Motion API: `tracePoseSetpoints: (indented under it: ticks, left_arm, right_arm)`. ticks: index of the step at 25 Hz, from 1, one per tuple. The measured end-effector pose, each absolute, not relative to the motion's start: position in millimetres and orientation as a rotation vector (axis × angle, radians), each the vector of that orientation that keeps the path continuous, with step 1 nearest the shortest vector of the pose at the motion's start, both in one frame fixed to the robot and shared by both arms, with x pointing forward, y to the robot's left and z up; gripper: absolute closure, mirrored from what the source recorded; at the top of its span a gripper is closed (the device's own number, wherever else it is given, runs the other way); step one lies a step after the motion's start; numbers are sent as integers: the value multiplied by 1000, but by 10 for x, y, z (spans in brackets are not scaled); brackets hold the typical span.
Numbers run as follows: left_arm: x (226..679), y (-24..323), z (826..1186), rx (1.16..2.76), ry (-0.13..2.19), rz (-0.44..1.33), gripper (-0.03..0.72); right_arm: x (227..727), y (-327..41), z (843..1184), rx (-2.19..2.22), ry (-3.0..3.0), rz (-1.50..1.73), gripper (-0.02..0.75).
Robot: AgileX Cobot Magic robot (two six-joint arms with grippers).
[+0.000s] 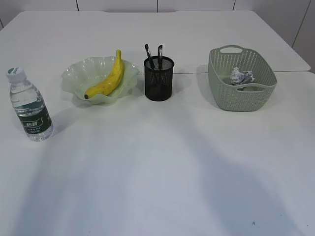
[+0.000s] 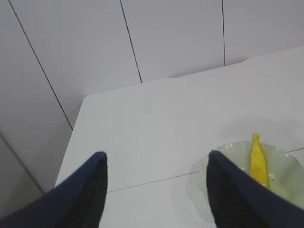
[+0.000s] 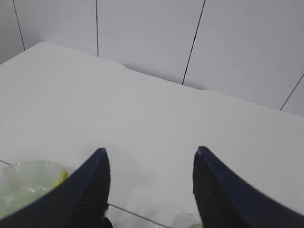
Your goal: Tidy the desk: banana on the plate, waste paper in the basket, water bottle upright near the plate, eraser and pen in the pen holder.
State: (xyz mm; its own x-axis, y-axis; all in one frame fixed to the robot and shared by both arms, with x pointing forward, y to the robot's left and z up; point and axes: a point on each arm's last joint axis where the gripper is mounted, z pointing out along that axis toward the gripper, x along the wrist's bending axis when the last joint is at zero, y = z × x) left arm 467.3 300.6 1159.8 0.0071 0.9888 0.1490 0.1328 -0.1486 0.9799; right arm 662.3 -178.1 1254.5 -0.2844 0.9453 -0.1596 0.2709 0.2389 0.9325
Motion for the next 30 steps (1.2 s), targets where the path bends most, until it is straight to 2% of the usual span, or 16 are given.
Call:
tracePoseSetpoints:
  ticks: [12,21,30]
  left_arm:
    - [4569,3006,11694,1386,1197,1286,223]
    - [4347,3011,11862,1349,1122,1362,223]
    - [4121,3028,11963,1315,1114,1388,223]
  right_arm:
    - [6554,-1807,12561,1147,1760,1035,330]
    - [6321,-1895,12804,1119,1728,1026,335]
    - [5896,-2023,13198,1082,1659,1074,339]
